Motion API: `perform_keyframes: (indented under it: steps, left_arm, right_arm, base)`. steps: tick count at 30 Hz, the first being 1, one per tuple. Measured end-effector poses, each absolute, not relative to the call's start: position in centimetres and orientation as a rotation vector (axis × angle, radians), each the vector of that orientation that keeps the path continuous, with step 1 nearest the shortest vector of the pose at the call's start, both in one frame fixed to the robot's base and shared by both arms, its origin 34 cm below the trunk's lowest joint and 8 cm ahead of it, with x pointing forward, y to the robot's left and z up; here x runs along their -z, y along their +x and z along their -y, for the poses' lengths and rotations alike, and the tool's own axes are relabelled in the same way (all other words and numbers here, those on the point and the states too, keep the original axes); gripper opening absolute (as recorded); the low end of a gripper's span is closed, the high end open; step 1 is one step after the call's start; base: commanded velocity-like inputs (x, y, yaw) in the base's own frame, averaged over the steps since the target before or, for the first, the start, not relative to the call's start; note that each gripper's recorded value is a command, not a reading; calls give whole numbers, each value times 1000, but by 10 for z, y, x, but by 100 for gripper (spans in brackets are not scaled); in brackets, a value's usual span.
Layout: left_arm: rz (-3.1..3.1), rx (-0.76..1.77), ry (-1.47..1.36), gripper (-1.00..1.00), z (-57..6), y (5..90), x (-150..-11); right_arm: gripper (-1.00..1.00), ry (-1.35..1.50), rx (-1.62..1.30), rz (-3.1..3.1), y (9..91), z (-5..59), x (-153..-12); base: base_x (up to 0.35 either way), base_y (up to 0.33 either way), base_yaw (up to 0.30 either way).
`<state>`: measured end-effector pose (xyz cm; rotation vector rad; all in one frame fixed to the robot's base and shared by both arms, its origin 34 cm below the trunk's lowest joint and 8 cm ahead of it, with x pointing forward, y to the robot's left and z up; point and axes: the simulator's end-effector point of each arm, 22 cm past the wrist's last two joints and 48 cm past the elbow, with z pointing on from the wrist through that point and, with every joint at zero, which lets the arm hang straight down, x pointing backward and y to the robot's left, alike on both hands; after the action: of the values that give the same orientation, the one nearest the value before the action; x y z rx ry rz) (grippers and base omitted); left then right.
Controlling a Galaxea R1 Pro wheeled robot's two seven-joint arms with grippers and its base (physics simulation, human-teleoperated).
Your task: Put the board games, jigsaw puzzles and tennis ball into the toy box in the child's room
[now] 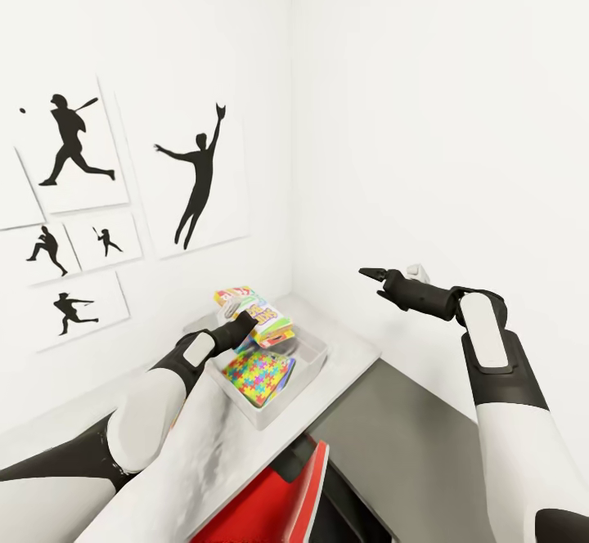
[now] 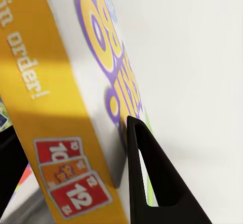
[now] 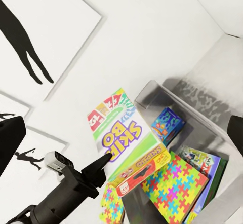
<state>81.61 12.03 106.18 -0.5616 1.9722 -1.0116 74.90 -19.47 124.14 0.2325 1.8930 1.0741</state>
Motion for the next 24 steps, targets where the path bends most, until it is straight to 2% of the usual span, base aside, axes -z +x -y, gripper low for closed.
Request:
perform_keyframes:
  steps: [24]
  left_arm:
    - [-2004,1007,-583,-100,-121,818,-1035]
  right_arm:
    - [100,254,-1076,-1927,758,194,-1217]
  base:
    - [0,0,0]
